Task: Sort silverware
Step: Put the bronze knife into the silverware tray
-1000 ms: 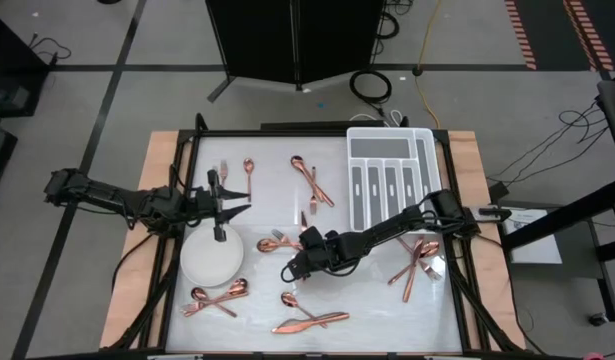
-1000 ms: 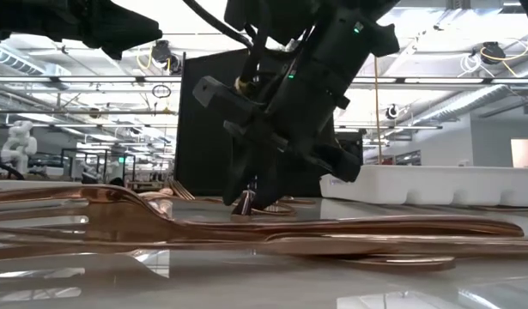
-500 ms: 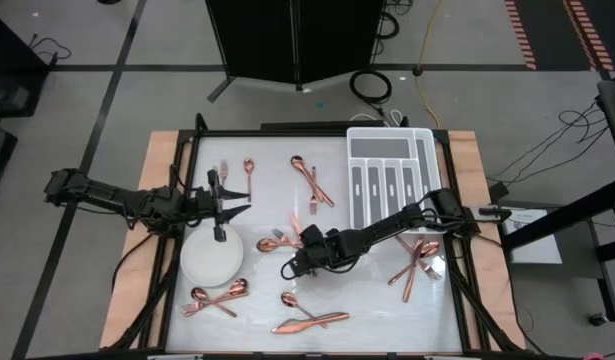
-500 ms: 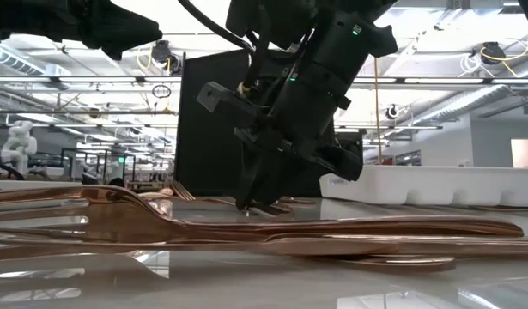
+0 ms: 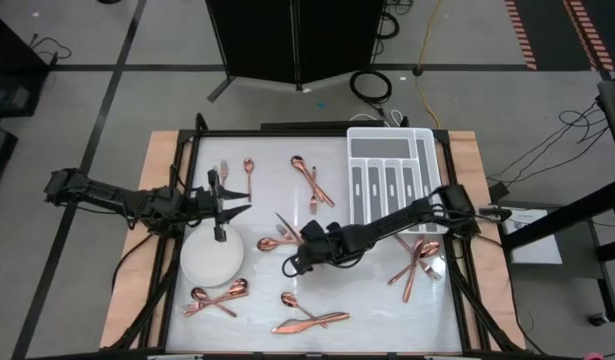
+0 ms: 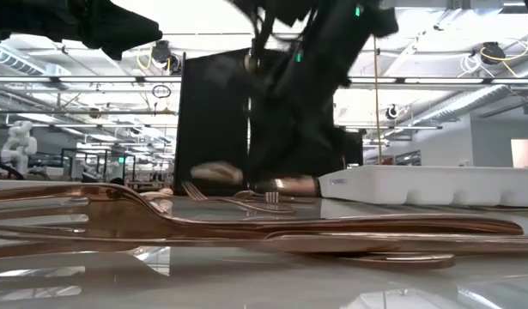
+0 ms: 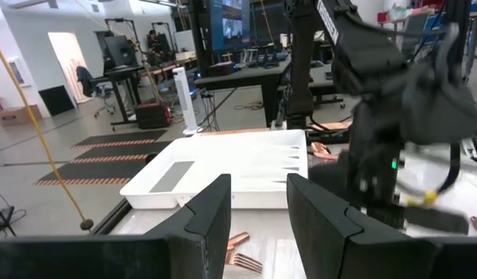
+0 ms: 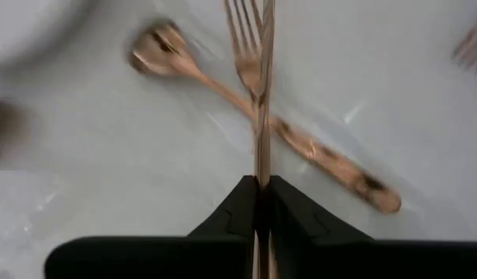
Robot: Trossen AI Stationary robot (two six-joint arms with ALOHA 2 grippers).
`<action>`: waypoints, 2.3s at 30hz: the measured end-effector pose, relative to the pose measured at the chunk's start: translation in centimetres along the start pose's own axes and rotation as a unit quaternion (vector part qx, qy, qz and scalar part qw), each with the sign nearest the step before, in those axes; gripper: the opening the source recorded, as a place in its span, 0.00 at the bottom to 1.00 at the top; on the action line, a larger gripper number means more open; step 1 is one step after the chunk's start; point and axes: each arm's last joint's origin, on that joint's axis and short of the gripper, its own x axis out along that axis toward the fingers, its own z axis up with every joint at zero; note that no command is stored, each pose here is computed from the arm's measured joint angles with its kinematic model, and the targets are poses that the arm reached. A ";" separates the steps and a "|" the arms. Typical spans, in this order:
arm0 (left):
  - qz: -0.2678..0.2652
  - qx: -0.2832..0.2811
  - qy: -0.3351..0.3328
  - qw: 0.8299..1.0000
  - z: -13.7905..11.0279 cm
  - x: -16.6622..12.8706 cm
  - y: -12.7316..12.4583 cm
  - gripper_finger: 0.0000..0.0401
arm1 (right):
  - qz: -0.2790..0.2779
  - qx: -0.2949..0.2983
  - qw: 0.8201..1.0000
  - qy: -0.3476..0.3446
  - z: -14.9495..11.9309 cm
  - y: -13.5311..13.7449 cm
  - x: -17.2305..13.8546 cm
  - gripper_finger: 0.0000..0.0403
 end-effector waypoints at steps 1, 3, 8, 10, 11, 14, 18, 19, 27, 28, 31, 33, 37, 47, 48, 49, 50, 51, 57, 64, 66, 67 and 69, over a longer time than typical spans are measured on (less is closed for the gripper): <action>0.000 0.000 0.000 1.000 0.0 0.0 0.0 0.32 | 0.005 -0.002 1.000 -0.008 0.3 0.1 -0.6 0.04; 0.000 0.000 0.000 1.000 0.0 0.0 0.0 0.32 | 0.015 -0.011 1.000 -0.018 0.9 0.3 -1.7 0.04; 0.000 0.001 0.001 1.000 0.0 0.0 0.0 0.32 | -0.002 -0.032 0.999 -0.036 2.4 -0.3 -5.7 0.04; 0.000 0.000 0.001 1.000 0.0 0.0 0.0 0.32 | -0.038 -0.043 0.998 -0.035 2.9 -1.3 -7.5 0.04; 0.000 -0.002 0.002 1.000 0.0 0.0 0.0 0.32 | -0.060 -0.045 0.997 -0.032 3.1 -1.9 -8.3 0.04; 0.000 -0.012 0.002 1.000 0.0 0.0 0.0 0.32 | -0.131 -0.019 0.991 -0.027 3.6 -4.1 -10.7 0.04; 0.000 -0.012 0.001 1.000 0.0 0.0 0.0 0.32 | -0.241 0.026 0.970 -0.001 4.2 -7.4 -13.4 0.04; 0.000 -0.012 0.001 1.000 0.0 0.0 0.0 0.32 | -0.275 0.037 0.961 0.002 4.3 -8.3 -14.0 0.04; 0.000 -0.024 0.002 1.000 0.0 0.0 0.0 0.32 | -0.391 0.105 0.914 0.019 5.1 -13.6 -15.3 0.04; 0.000 -0.025 0.001 1.000 0.0 0.0 0.0 0.32 | -0.395 0.110 0.912 0.029 5.1 -14.4 -14.9 0.04; 0.000 -0.025 0.001 1.000 0.0 0.0 0.0 0.32 | -0.431 0.125 0.892 0.057 4.7 -17.1 -14.2 0.04; 0.000 -0.025 0.002 1.000 0.0 0.0 0.0 0.32 | -0.449 0.139 0.881 0.063 4.3 -18.8 -13.9 0.04; 0.000 -0.025 0.001 1.000 0.0 0.0 0.0 0.32 | -0.445 0.165 0.878 0.067 3.3 -21.3 -13.0 0.04; -0.001 -0.024 0.005 1.000 -0.1 0.0 0.0 0.32 | -0.412 0.193 0.886 0.088 0.7 -24.3 -10.9 0.04; -0.001 -0.024 0.006 1.000 -0.1 0.0 0.0 0.32 | -0.413 0.196 0.885 0.089 0.6 -24.5 -10.8 0.04; -0.001 -0.023 0.008 1.000 -0.2 0.0 0.0 0.32 | -0.413 0.199 0.884 0.089 0.3 -24.6 -10.7 0.04; -0.001 -0.022 0.011 1.000 -0.2 0.0 0.0 0.32 | -0.413 0.203 0.883 0.090 0.1 -24.7 -10.5 0.04; -0.002 -0.021 0.013 1.000 -0.3 0.0 0.0 0.32 | -0.411 0.206 0.883 0.093 0.0 -24.8 -10.4 0.04; -0.002 -0.021 0.012 1.000 -0.3 0.0 0.0 0.32 | -0.395 0.225 0.884 0.110 -0.6 -25.0 -10.0 0.04; -0.002 -0.021 0.012 1.000 -0.2 0.0 0.0 0.32 | -0.383 0.226 0.888 0.117 -0.9 -24.5 -10.0 0.04; -0.002 -0.021 0.012 1.000 -0.2 0.0 0.0 0.32 | -0.380 0.222 0.890 0.122 -1.0 -24.4 -10.0 0.04; -0.002 -0.021 0.012 1.000 -0.2 0.0 0.0 0.32 | -0.380 0.221 0.890 0.122 -1.0 -24.3 -10.0 0.04; -0.002 -0.022 0.012 1.000 -0.2 0.0 0.0 0.32 | -0.380 0.218 0.891 0.121 -1.0 -24.3 -10.0 0.05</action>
